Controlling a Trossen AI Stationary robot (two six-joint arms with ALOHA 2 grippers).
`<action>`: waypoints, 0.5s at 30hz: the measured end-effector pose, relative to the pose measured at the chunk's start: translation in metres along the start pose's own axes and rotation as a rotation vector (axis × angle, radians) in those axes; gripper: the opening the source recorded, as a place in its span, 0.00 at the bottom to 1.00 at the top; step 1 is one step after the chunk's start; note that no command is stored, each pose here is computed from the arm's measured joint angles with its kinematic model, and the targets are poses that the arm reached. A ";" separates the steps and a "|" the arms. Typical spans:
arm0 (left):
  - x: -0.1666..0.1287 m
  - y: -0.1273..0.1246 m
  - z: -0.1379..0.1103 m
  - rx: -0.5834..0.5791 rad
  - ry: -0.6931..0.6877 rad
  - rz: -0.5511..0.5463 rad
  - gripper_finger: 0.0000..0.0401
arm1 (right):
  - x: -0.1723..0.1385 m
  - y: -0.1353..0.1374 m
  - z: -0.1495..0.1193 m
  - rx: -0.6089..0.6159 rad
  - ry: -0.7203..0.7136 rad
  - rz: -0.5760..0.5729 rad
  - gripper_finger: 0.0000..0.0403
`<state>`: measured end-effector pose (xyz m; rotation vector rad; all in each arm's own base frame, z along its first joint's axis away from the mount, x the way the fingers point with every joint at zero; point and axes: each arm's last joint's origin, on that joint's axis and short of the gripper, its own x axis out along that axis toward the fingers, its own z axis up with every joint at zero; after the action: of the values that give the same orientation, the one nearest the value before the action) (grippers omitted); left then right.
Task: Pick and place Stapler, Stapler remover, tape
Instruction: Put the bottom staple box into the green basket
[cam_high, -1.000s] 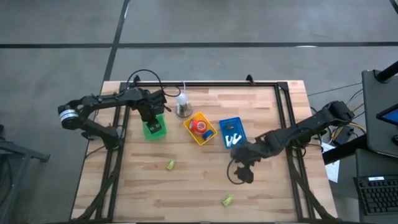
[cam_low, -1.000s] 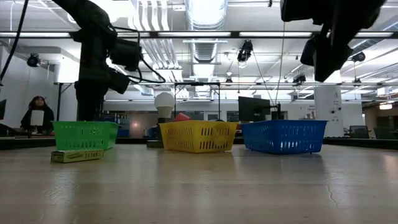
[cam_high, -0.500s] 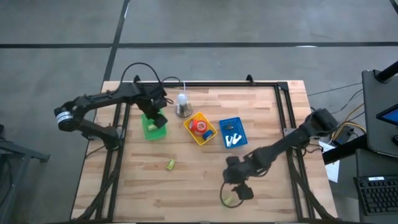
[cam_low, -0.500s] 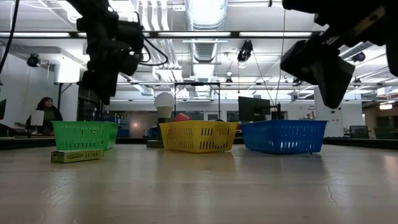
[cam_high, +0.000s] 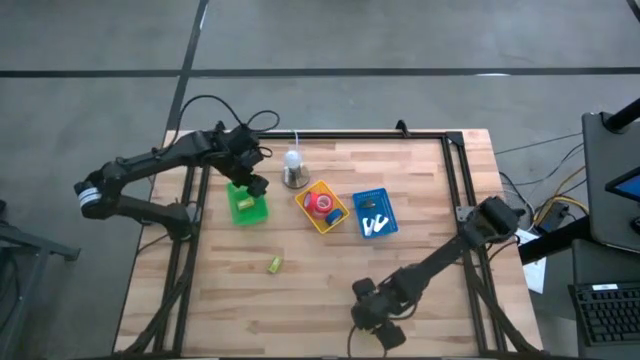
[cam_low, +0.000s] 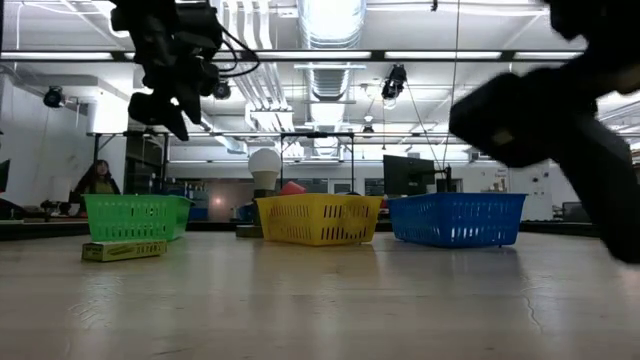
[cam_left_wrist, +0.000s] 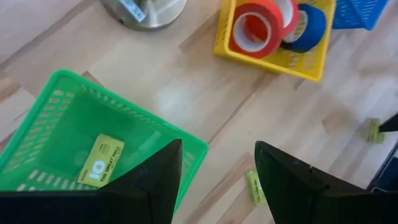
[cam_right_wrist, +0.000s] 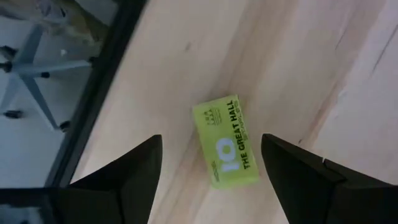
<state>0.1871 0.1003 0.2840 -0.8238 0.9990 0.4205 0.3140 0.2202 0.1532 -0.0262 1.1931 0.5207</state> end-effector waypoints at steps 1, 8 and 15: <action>-0.002 0.000 -0.001 0.009 -0.010 -0.006 0.51 | 0.004 0.000 0.001 0.014 0.012 -0.003 0.67; -0.012 -0.003 -0.007 0.090 -0.038 -0.054 0.51 | 0.036 -0.007 0.003 0.092 0.137 -0.077 0.61; -0.019 -0.007 -0.010 0.124 -0.048 -0.151 0.51 | 0.034 -0.010 0.009 0.134 0.180 -0.096 0.41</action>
<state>0.1764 0.0889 0.3006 -0.7680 0.9024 0.2456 0.3349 0.2272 0.1239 -0.0158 1.3935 0.3580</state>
